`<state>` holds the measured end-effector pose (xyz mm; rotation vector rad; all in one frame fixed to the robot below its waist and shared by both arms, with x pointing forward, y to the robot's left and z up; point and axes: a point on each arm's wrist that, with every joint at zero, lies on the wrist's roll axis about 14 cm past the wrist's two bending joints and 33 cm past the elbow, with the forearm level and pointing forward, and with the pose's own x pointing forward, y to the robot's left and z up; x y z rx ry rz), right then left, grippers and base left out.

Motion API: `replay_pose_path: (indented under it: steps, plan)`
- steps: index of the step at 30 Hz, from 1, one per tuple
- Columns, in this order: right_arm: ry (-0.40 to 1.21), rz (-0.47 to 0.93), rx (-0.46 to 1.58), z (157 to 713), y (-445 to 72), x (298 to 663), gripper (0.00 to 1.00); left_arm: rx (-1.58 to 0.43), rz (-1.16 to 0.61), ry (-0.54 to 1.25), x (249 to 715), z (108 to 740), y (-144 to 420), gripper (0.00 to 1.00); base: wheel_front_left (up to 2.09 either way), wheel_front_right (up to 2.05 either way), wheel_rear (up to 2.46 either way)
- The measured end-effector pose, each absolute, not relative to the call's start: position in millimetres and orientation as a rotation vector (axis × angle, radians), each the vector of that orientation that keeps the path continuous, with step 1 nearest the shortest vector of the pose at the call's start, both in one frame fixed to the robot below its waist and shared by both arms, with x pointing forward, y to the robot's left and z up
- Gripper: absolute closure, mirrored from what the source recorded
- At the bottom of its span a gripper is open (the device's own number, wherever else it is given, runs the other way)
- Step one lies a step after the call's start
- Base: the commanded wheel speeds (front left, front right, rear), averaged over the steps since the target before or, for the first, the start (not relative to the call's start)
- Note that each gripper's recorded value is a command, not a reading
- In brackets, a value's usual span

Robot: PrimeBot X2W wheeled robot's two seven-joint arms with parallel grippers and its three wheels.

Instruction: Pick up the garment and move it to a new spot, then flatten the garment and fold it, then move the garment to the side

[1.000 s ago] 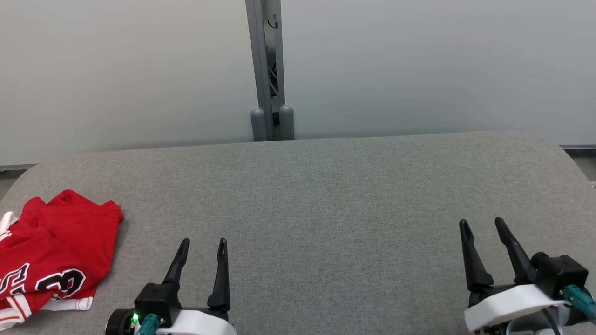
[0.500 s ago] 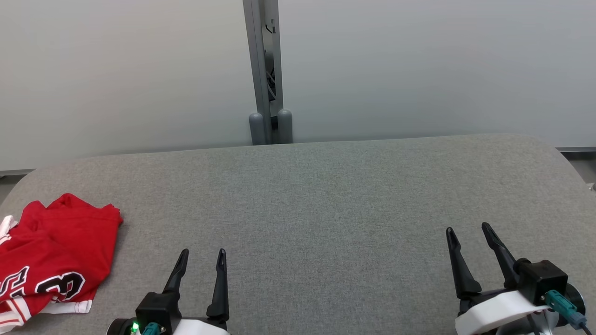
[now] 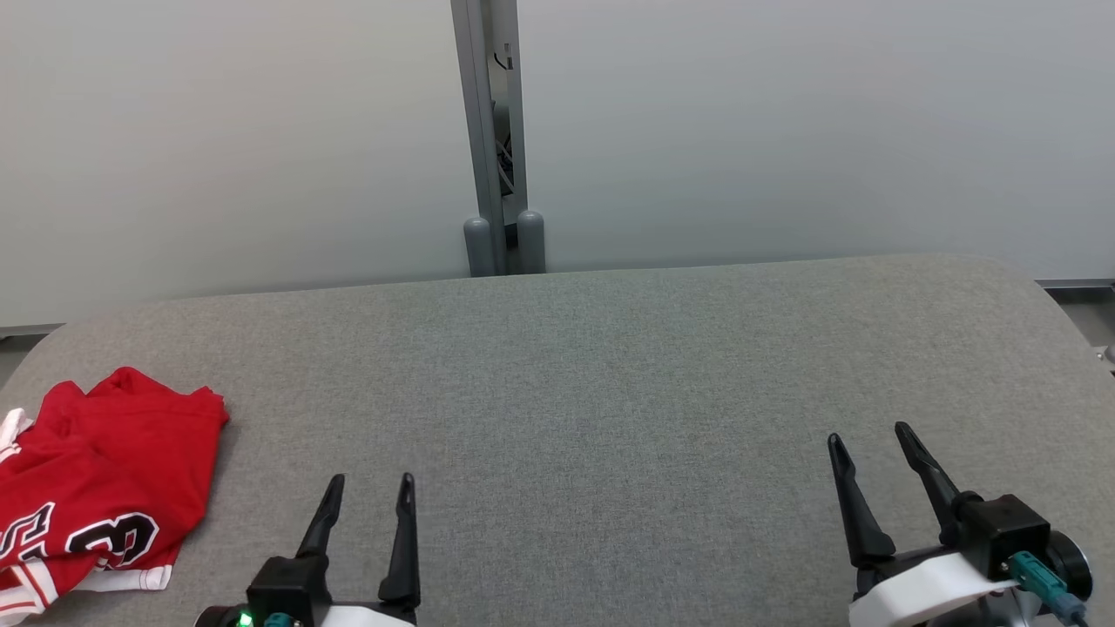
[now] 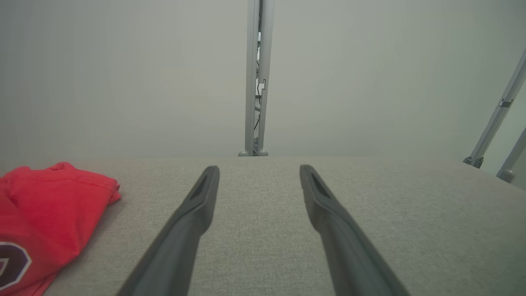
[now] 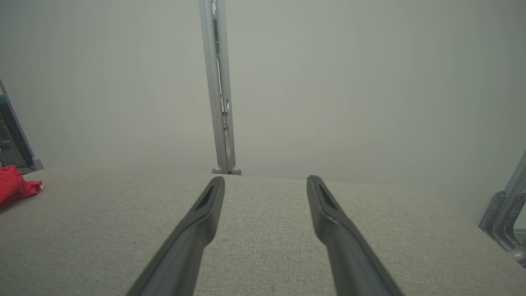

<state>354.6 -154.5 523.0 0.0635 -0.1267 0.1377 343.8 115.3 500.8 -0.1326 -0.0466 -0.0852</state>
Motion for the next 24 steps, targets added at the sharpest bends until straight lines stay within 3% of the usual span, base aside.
replay_pose_path:
  steps: [15, 24]
  plan:
    - [-0.110, 0.111, 0.103, 517, -162, 355, 0.00, -0.162, -0.069, -0.028, 343, 496, 121, 0.00, 0.00, 0.00, 0.00]
    - [-0.108, 0.193, 0.121, 519, -134, 363, 0.00, -0.153, -0.005, -0.025, 334, 491, 143, 0.00, 0.00, 0.00, 0.00]
